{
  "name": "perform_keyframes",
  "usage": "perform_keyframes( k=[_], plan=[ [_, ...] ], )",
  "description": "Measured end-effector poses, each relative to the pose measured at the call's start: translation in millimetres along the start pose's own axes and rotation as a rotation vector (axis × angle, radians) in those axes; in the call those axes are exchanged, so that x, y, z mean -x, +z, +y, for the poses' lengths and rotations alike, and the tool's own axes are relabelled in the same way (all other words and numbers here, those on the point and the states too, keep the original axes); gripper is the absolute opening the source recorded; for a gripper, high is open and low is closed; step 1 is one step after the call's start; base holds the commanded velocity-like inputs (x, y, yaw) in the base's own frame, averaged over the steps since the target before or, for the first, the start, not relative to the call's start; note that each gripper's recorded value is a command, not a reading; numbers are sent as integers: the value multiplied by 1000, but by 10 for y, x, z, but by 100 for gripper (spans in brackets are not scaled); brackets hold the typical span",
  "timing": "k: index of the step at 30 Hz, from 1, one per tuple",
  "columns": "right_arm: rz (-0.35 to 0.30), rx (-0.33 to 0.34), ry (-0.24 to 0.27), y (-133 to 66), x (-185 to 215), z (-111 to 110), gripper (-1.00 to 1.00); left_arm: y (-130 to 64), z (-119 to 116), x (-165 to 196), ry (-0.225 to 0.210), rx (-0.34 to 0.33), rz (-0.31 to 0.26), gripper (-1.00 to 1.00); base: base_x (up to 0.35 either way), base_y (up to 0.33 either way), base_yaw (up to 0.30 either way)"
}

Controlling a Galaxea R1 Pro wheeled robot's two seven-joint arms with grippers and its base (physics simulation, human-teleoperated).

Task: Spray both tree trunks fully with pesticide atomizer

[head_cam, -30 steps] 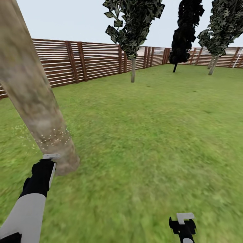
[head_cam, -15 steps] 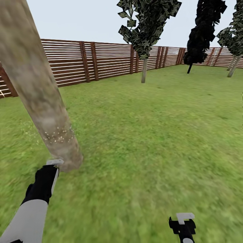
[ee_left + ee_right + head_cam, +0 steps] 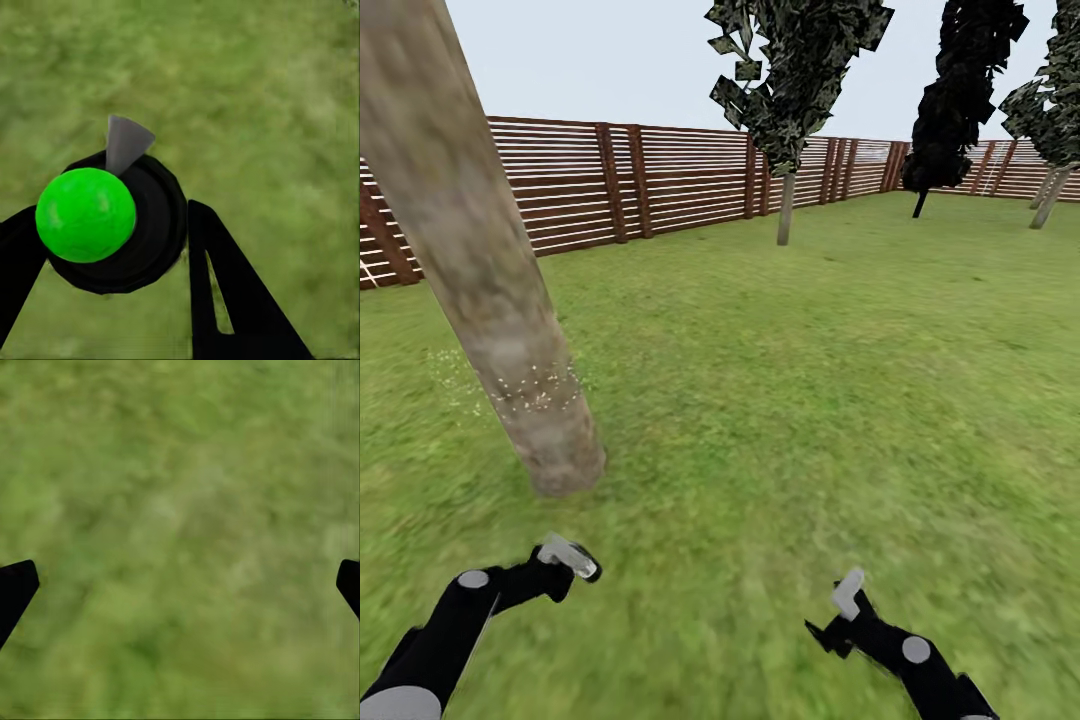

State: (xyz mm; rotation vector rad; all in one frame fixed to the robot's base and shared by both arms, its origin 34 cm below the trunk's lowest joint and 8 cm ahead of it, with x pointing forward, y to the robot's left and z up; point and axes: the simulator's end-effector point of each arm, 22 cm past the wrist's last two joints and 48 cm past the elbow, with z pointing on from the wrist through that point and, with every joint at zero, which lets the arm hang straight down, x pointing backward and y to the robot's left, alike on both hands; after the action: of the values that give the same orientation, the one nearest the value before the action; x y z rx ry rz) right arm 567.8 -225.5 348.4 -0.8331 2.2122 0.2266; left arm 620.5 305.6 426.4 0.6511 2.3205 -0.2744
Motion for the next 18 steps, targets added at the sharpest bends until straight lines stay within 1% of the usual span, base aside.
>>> perform_keyframes(
  k=[1, 2, 3, 4, 6, 8, 9, 10, 11, 12, 14, 15, 16, 17, 18],
  plan=[
    [-19, 64, -26, -22, 118, 59, 100, -7, -107, -32, 39, -55, 12, -100, 0, 0, 0],
    [-31, 111, -45, -44, 201, 103, 100, -9, -239, -103, 88, -114, 46, -100, 0, 0, 0],
    [-42, 148, -60, -61, 278, 130, 100, -12, -449, -242, 154, -197, 106, -100, 0, 0, 0],
    [-48, 155, -66, -61, 323, 120, 100, -11, -528, -287, 173, -225, 126, -100, 0, 0, 0],
    [-53, 160, -71, -60, 359, 112, 100, 3, -627, -320, 196, -254, 145, -100, 0, 0, 0],
    [-54, 168, -77, -52, 375, 134, 100, 56, -827, -351, 256, -302, 177, -100, 0, 0, 0],
    [-51, 189, -103, -31, 399, 209, -100, 83, -918, -350, 276, -320, 184, -100, 0, 0, 0],
    [-44, 229, -155, 2, 430, 350, -100, 134, -1070, -317, 290, -345, 181, -100, 0, 0, 0],
    [-38, 258, -189, 22, 439, 452, -100, 173, -1182, -283, 296, -361, 175, -100, 0, 0, 0],
    [-34, 277, -210, 35, 444, 524, -100, 198, -1257, -258, 299, -372, 171, -100, 0, 0, 0],
    [-38, 298, -226, 60, 483, 630, -100, 223, -1351, -275, 297, -389, 174, -100, 0, 0, 0],
    [-42, 307, -230, 76, 513, 684, -100, 245, -1440, -282, 307, -406, 179, -100, 0, 0, 0],
    [-48, 323, -242, 100, 559, 777, -100, 269, -1574, -303, 340, -433, 194, -100, 0, 0, 0],
    [-54, 341, -257, 124, 610, 880, -100, 281, -1661, -318, 365, -452, 205, -100, 0, 0, 0],
    [-62, 375, -279, 143, 672, 1031, -100, 290, -1726, -324, 384, -466, 212, -100, 0, 0, 0]
  ],
)
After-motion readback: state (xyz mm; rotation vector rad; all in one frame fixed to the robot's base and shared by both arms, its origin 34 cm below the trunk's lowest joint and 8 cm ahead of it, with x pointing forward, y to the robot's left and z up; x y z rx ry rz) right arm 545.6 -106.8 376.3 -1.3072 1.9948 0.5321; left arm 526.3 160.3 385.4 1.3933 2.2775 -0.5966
